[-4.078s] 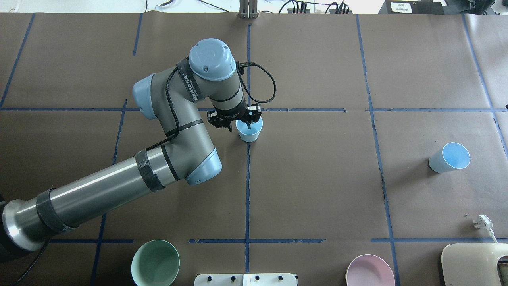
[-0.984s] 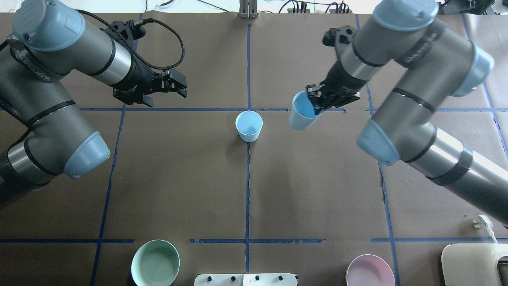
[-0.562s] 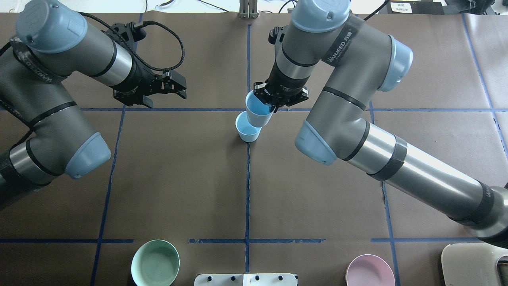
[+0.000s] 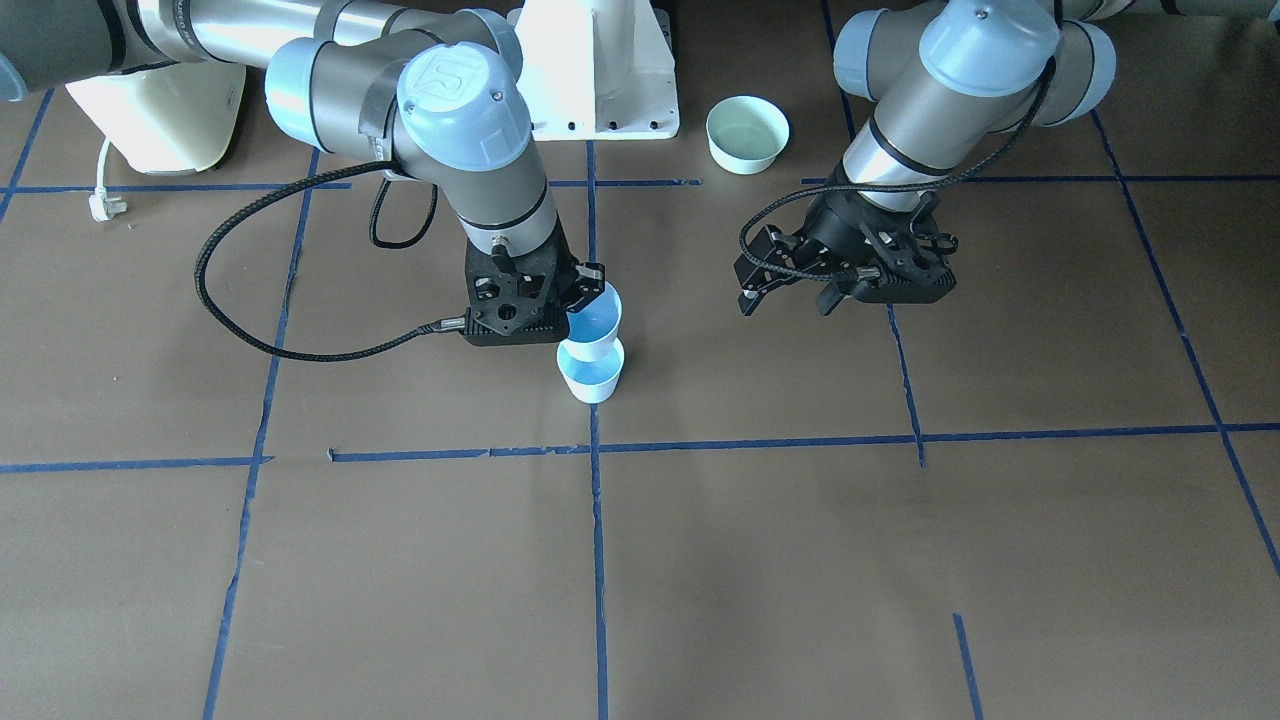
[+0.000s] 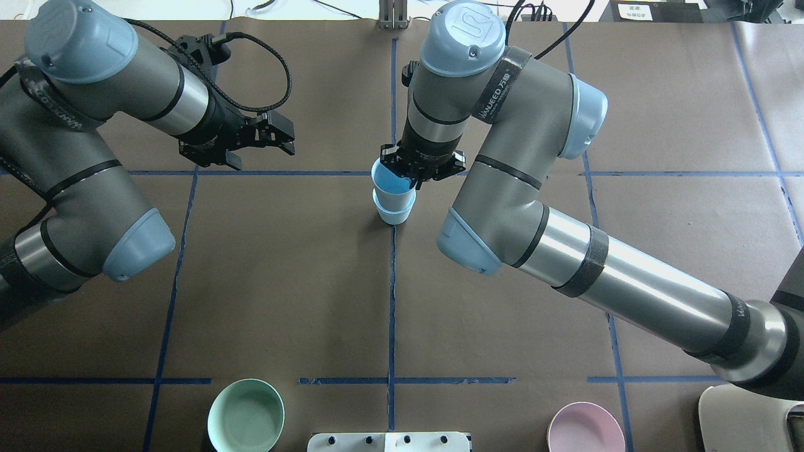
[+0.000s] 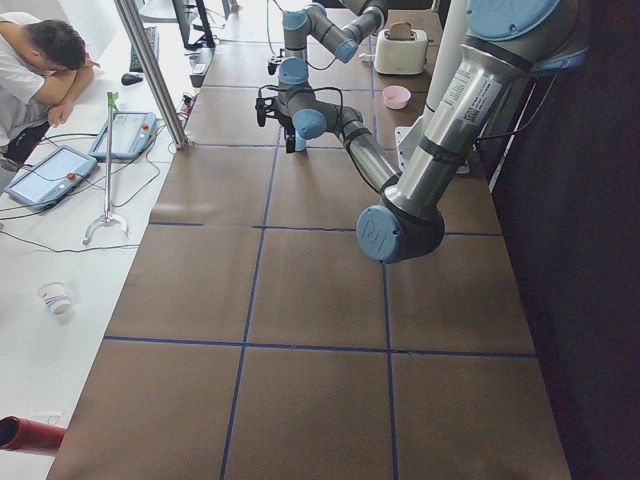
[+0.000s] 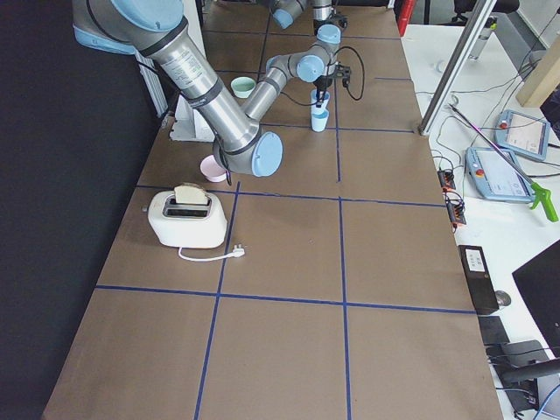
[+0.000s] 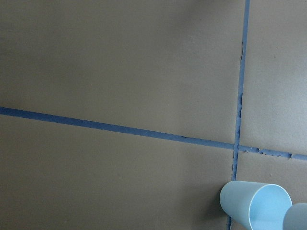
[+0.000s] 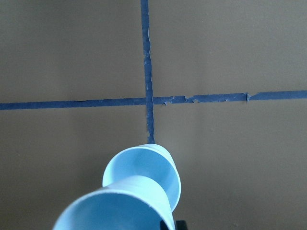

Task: Stack blue cups with both arms
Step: 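Lower the held cup into the center cup and open the right gripper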

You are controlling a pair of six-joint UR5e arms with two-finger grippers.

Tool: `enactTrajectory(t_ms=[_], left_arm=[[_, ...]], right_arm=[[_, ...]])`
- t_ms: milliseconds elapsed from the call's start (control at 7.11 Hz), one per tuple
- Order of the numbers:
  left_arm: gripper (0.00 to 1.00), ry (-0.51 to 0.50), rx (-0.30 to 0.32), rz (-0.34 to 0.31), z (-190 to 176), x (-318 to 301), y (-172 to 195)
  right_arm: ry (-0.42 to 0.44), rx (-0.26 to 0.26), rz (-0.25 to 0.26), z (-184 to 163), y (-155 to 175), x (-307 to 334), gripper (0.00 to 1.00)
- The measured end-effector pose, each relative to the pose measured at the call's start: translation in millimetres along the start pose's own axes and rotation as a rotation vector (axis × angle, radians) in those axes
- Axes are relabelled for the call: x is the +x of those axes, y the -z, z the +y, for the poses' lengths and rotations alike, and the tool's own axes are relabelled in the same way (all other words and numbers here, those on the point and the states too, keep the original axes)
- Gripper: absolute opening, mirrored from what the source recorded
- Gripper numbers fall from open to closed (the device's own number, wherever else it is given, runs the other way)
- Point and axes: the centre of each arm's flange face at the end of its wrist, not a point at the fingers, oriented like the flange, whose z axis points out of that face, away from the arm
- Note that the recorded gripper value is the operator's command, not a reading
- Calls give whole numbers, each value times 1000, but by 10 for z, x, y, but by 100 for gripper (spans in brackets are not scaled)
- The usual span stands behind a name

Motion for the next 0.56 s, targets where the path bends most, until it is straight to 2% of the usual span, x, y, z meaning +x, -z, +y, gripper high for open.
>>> enactTrajectory(t_ms=[562], left_arm=[[100,1,2,0,-9,-2,8]], right_arm=[[-7,22,15,-33,-61,-6,3]])
